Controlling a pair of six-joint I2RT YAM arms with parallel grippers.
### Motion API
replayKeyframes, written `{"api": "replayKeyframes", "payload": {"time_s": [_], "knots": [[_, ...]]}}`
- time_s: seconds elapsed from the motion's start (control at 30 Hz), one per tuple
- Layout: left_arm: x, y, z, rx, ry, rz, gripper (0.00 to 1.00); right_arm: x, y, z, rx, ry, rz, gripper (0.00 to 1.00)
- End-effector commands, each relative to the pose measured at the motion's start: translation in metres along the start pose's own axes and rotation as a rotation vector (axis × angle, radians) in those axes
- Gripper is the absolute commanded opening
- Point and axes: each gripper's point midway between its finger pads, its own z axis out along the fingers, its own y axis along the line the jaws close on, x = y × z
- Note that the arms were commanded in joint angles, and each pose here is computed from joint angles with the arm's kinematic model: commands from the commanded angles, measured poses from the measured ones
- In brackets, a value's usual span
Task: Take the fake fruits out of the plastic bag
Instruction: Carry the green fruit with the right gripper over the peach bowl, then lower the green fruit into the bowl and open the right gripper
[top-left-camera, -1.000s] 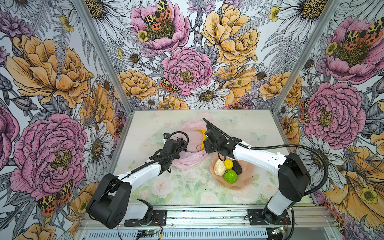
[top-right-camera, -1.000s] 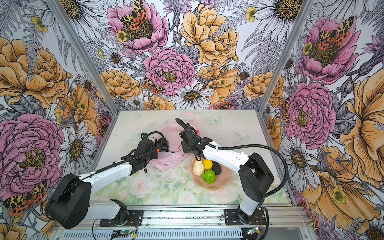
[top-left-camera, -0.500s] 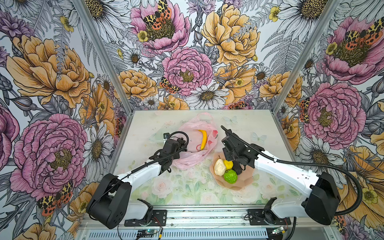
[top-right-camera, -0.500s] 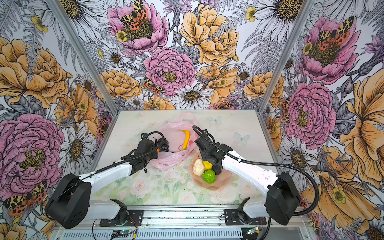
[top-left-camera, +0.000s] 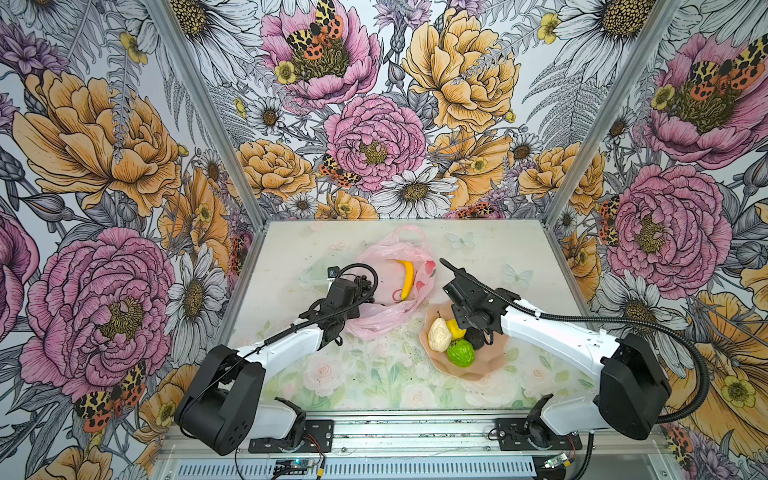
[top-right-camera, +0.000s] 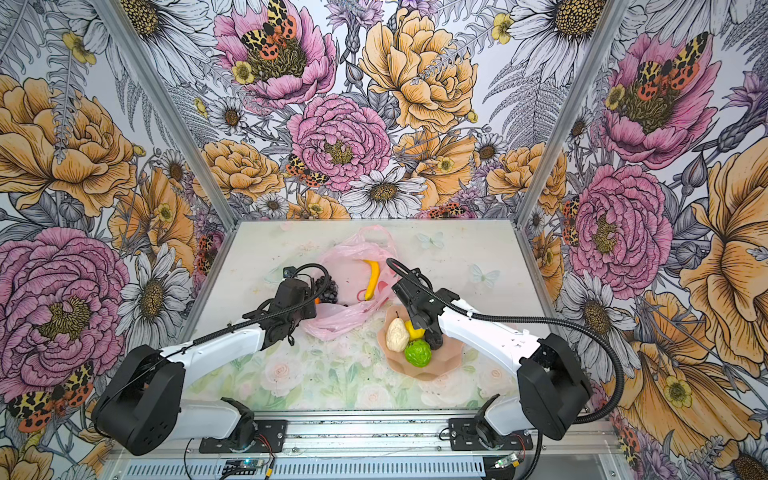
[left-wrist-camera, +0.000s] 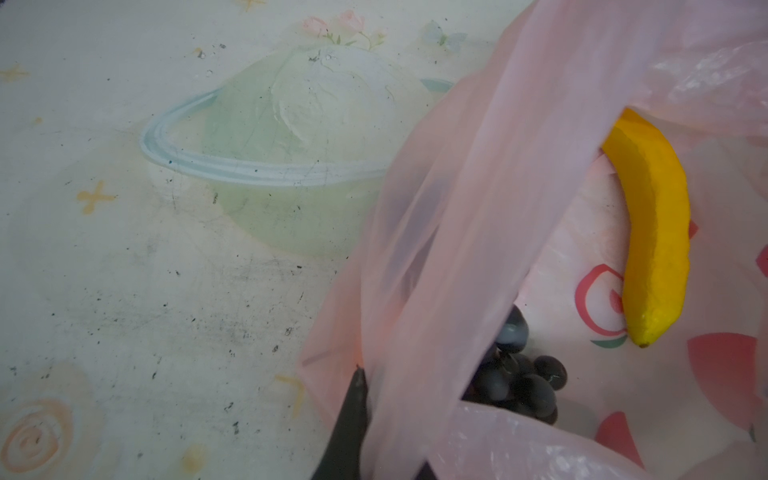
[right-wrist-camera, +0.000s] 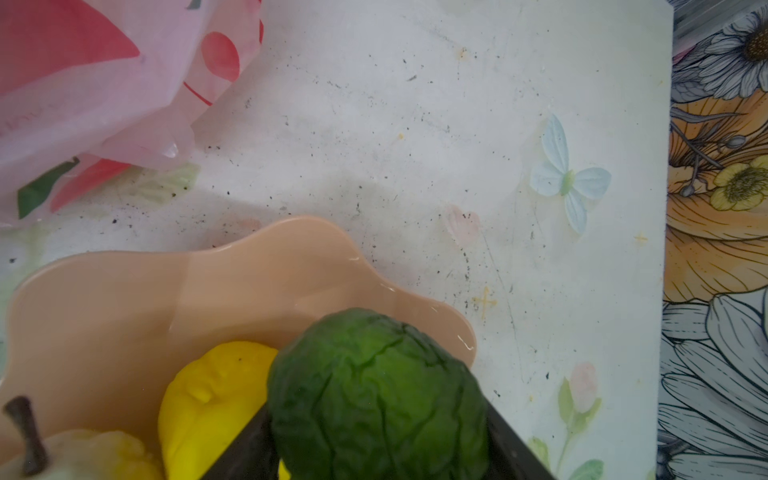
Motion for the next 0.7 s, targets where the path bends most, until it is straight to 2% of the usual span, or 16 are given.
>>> {"api": "replayKeyframes", "payload": {"time_s": [0.0, 0.67], "knots": [[-0.003, 0.002, 0.001, -0.007, -0.003, 0.004, 0.10, -0.006, -0.005, 0.002, 0.028, -0.005, 0.015, 0.66], [-0.004, 0.002, 0.000, -0.008, -0.011, 0.003, 0.10, 0.008, -0.004, 0.023, 0.023, 0.077, 0.025, 0.72]]}}
